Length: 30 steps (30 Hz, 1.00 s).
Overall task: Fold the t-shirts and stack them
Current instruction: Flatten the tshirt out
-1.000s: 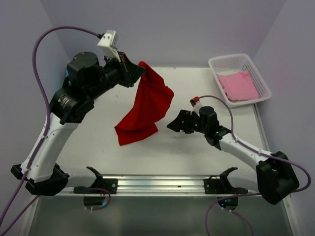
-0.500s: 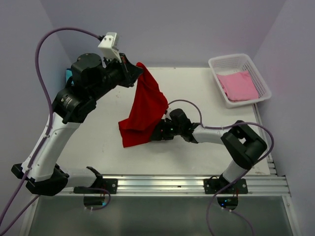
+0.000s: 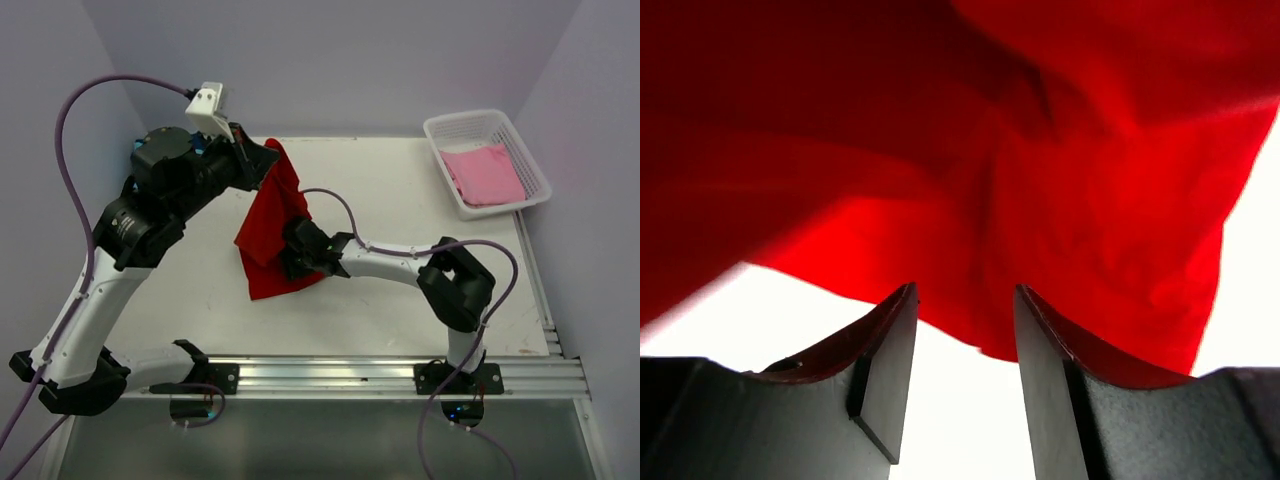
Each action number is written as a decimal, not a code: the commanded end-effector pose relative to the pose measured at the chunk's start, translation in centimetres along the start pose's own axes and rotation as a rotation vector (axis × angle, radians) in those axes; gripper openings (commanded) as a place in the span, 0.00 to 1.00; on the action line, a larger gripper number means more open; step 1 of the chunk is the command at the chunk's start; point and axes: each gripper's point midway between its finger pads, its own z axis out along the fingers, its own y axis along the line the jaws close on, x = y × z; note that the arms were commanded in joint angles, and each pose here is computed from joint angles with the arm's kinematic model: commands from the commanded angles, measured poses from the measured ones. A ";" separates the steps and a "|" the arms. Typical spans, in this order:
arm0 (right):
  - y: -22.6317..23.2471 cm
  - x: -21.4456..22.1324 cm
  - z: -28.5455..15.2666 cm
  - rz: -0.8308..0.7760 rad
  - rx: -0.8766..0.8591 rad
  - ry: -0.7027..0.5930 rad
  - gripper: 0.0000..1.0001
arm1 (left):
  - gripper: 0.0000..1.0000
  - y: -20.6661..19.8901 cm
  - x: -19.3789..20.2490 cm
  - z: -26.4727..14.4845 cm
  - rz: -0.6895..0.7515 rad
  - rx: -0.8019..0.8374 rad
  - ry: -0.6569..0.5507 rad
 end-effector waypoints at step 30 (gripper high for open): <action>-3.1 1.7 -3.3 -0.086 0.264 0.023 0.00 | 0.00 0.9 -1.6 -1.8 0.021 -0.030 -0.107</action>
